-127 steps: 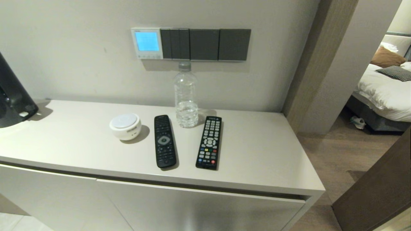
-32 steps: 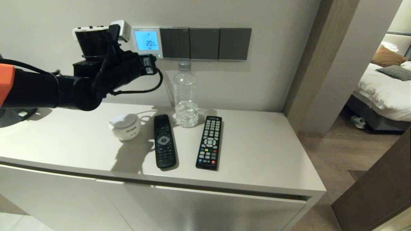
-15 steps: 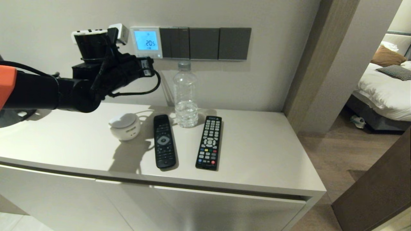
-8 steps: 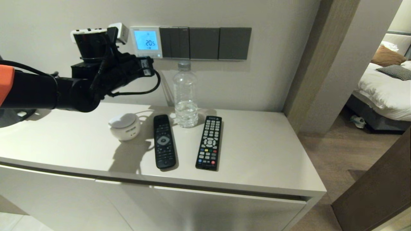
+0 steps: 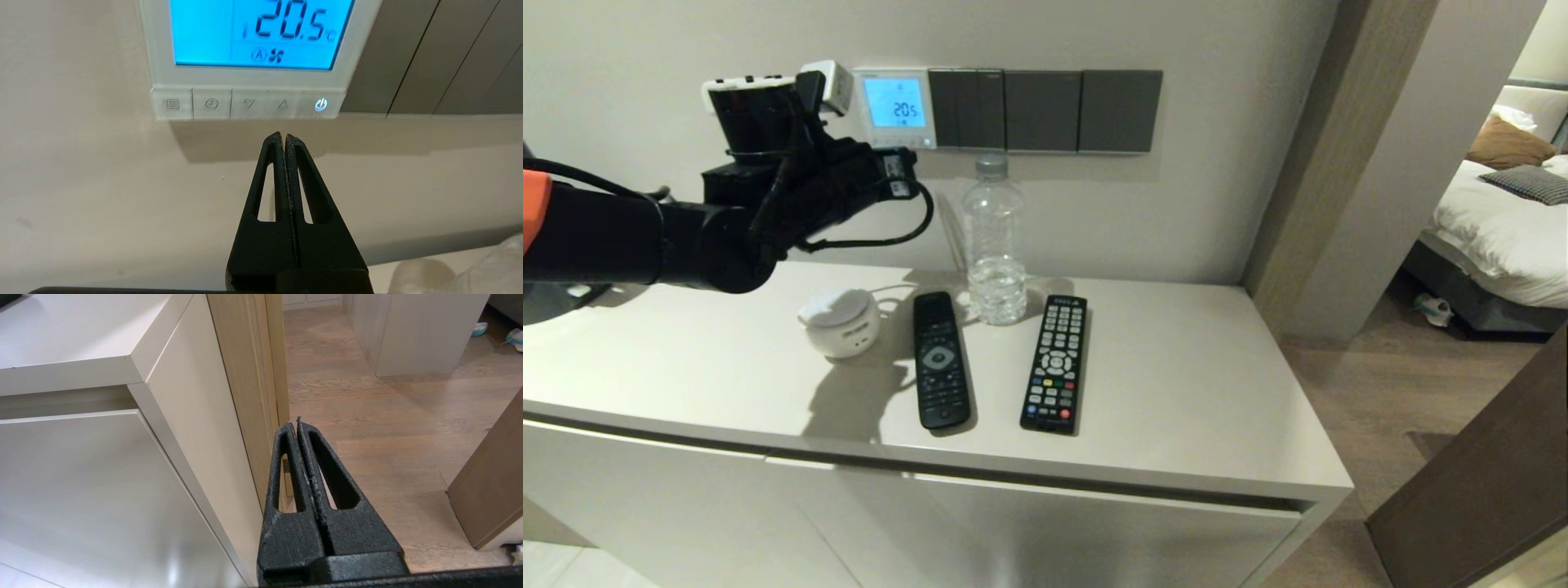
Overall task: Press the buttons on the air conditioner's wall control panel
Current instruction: Press the temperature increase button
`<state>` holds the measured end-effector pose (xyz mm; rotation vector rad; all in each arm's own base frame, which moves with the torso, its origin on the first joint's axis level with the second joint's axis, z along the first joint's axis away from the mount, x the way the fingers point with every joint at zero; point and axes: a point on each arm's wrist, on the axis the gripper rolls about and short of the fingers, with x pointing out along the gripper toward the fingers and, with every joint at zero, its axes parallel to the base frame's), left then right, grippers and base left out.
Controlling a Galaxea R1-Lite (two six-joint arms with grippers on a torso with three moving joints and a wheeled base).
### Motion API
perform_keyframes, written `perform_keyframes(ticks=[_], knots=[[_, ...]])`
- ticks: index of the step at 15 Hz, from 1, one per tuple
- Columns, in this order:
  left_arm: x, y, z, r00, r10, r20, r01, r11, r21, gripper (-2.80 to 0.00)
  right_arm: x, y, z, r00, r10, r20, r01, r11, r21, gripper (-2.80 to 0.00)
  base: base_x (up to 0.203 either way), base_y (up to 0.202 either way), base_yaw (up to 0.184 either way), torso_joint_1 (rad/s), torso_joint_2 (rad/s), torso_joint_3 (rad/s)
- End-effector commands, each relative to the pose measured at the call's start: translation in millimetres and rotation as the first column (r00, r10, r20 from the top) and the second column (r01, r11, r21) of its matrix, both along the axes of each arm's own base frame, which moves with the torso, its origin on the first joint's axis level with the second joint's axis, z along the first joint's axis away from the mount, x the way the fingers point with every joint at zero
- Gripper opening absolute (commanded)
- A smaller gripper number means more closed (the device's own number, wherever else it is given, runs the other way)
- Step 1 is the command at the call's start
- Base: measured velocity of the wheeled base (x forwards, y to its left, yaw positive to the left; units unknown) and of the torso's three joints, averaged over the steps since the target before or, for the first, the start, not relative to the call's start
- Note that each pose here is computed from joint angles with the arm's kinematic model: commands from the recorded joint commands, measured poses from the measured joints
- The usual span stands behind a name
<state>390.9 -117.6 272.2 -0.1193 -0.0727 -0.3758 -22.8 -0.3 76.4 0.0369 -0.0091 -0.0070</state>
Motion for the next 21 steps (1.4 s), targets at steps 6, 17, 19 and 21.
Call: perform_keyframes(ticks=[6, 17, 19, 21], knots=[[2, -4, 1, 1.000, -0.007, 0.029, 0.007, 1.000, 0.005, -2.80, 0, 0, 0, 1.000, 0.001, -0.003, -0.001, 1.000, 0.000, -2.80, 0.000, 0.000, 0.000, 0.000, 0.00, 0.000], [15, 2, 0, 0.999, 0.027, 0.035, -0.027, 1.000, 0.001, -2.80, 0, 0, 0, 1.000, 0.001, -0.003, -0.001, 1.000, 0.000, -2.80, 0.000, 0.000, 0.000, 0.000, 0.00, 0.000], [13, 2, 0, 0.999, 0.027, 0.032, -0.027, 1.000, 0.002, -2.80, 0, 0, 0, 1.000, 0.000, -0.003, 0.000, 1.000, 0.000, -2.80, 0.000, 0.000, 0.000, 0.000, 0.00, 0.000], [10, 3, -1, 0.999, 0.027, 0.032, -0.027, 1.000, 0.002, -2.80, 0, 0, 0, 1.000, 0.001, -0.003, -0.001, 1.000, 0.000, -2.80, 0.000, 0.000, 0.000, 0.000, 0.00, 0.000]])
